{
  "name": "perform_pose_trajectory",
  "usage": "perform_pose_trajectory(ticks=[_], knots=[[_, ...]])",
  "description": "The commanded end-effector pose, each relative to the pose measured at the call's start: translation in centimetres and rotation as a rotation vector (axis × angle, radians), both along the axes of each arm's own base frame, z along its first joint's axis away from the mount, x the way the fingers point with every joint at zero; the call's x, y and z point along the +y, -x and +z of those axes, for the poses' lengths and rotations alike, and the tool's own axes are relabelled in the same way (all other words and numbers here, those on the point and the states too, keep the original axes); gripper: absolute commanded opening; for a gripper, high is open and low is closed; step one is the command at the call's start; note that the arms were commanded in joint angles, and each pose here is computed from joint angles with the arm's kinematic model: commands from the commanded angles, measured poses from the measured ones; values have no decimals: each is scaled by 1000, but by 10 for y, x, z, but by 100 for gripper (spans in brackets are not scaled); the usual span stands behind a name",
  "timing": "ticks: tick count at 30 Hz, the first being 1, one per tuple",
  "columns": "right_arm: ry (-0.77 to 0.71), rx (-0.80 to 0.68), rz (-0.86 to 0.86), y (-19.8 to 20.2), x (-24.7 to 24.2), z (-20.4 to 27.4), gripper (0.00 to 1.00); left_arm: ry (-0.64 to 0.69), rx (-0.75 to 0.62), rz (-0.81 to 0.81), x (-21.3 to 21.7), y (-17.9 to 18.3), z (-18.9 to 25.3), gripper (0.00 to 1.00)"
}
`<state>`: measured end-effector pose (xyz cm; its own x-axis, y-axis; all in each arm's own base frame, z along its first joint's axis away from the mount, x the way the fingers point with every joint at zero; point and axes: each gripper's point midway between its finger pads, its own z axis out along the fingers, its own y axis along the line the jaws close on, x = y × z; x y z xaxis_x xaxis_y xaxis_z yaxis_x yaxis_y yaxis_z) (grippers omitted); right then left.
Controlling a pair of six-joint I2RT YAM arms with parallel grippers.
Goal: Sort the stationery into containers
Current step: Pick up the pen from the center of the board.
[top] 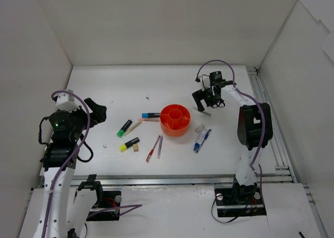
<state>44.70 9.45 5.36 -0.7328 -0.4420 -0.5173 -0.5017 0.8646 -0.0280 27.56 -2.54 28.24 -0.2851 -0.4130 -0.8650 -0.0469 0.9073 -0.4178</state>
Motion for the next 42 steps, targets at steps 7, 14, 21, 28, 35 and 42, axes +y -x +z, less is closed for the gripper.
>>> perform_pose_trajectory(ticks=[7,14,21,28,35,42], knots=[[84,100,148,1,0,-11,95,-53,-69,37,11,-8,13,100],[133,189,133,0,-4,-29,72,-71,-39,60,17,-17,8,100],[123,208,202,9,4,-32,13,-60,-39,101,23,-23,7,100],[19,117,260,14,24,12,0,-39,-25,-7,5,-32,19,100],[19,-297,156,10,37,110,0,25,-44,-262,-46,-26,22,100],[-326,-691,137,55,84,198,0,18,-43,-419,-91,-18,19,100]])
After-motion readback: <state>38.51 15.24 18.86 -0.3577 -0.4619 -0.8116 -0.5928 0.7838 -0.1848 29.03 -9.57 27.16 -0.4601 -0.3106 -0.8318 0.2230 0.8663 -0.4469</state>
